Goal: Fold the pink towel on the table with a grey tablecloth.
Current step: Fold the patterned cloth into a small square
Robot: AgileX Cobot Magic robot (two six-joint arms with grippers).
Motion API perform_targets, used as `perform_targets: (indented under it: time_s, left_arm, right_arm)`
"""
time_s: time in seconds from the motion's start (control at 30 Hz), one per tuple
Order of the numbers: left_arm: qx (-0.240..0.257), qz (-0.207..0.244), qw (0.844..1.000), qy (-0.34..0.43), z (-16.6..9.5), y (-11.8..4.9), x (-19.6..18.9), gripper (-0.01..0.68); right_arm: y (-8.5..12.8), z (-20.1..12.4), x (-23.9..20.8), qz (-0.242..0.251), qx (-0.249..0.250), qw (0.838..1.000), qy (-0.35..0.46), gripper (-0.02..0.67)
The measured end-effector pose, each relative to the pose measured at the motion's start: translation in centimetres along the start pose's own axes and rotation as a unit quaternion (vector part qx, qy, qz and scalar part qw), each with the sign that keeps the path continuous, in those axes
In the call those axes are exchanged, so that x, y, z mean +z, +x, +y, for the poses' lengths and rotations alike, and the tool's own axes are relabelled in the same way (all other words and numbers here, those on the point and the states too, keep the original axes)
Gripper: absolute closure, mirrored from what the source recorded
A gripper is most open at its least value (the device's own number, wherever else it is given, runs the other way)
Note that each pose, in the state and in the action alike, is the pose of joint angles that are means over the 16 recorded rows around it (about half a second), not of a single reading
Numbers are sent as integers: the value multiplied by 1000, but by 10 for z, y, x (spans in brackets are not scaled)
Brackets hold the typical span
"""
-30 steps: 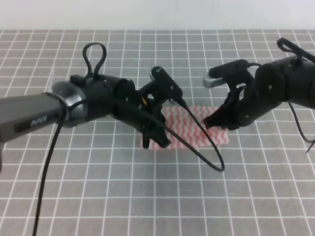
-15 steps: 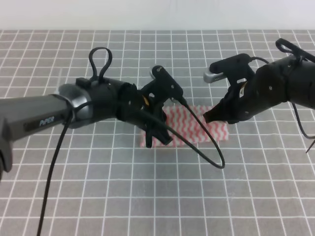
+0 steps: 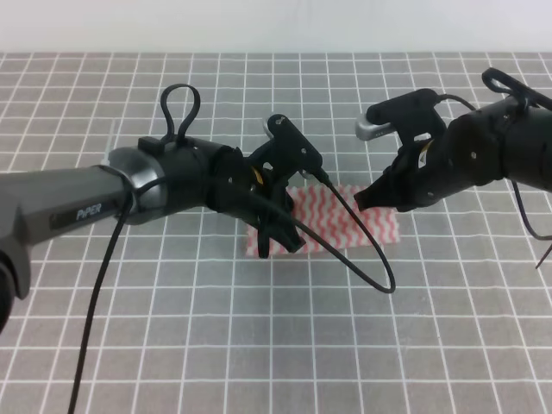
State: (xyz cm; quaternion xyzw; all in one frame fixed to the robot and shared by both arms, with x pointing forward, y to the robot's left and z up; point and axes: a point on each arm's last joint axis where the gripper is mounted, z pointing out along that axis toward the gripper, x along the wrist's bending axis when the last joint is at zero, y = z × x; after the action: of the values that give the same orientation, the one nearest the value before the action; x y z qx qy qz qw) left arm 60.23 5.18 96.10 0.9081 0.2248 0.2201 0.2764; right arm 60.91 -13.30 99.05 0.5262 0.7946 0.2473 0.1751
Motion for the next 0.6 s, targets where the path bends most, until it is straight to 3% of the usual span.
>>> perform_targets:
  time_s: [0.6]
  left_arm:
    - [-7, 17, 1000, -16, 0, 7, 1, 674]
  right_arm:
    - [-2, -3, 13, -3, 0, 1000, 4, 665]
